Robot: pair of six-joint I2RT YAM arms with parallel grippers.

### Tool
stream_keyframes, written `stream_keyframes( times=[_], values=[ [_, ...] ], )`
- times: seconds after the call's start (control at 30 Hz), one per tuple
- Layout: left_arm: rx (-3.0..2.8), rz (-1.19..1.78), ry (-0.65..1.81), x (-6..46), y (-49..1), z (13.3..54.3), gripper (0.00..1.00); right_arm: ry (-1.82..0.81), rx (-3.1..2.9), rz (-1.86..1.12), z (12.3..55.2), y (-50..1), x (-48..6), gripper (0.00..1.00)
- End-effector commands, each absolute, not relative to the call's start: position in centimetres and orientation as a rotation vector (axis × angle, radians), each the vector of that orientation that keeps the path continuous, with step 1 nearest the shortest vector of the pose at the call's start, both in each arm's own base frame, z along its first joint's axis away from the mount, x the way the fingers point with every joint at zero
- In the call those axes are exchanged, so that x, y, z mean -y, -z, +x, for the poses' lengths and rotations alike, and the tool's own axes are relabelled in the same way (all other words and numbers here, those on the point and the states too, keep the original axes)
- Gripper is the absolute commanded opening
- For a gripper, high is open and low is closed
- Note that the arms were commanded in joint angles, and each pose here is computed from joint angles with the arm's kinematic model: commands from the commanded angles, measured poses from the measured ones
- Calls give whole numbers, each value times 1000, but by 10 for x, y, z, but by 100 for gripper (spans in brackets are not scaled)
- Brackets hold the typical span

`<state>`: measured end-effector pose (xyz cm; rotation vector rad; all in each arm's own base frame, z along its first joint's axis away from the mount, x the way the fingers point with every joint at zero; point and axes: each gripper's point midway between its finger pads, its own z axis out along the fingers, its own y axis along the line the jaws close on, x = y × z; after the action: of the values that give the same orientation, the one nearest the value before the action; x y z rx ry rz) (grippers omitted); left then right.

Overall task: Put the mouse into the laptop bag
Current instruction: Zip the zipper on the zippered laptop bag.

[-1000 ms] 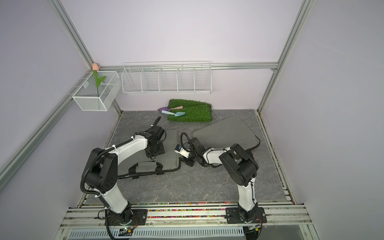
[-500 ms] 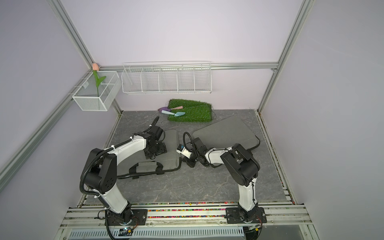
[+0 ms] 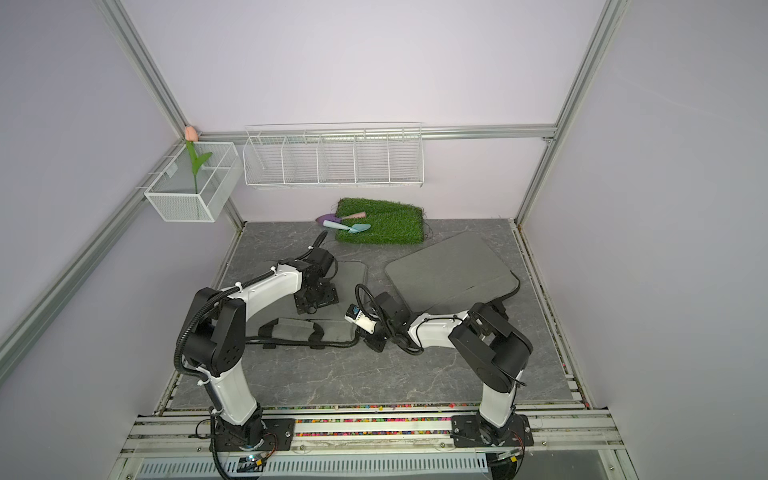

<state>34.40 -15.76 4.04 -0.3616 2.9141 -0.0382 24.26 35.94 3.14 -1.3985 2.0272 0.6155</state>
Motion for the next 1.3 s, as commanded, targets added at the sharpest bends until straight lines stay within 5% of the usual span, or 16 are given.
stream_keyframes(
  times=[0.0,0.6,0.87,1.27],
  values=[
    [-3037,-379,99,176,18,325,82,-685,-2021,-1460,216,-28,-372,6],
    [-3040,-372,111,179,19,326,79,-899,-1888,-1536,149,-57,-409,6],
    [-2989,-349,128,177,-4,330,79,-920,-2011,-1242,187,-52,-448,6],
    [-2662,-675,96,77,-95,327,95,-862,-2262,-726,288,-31,-332,6]
  ],
)
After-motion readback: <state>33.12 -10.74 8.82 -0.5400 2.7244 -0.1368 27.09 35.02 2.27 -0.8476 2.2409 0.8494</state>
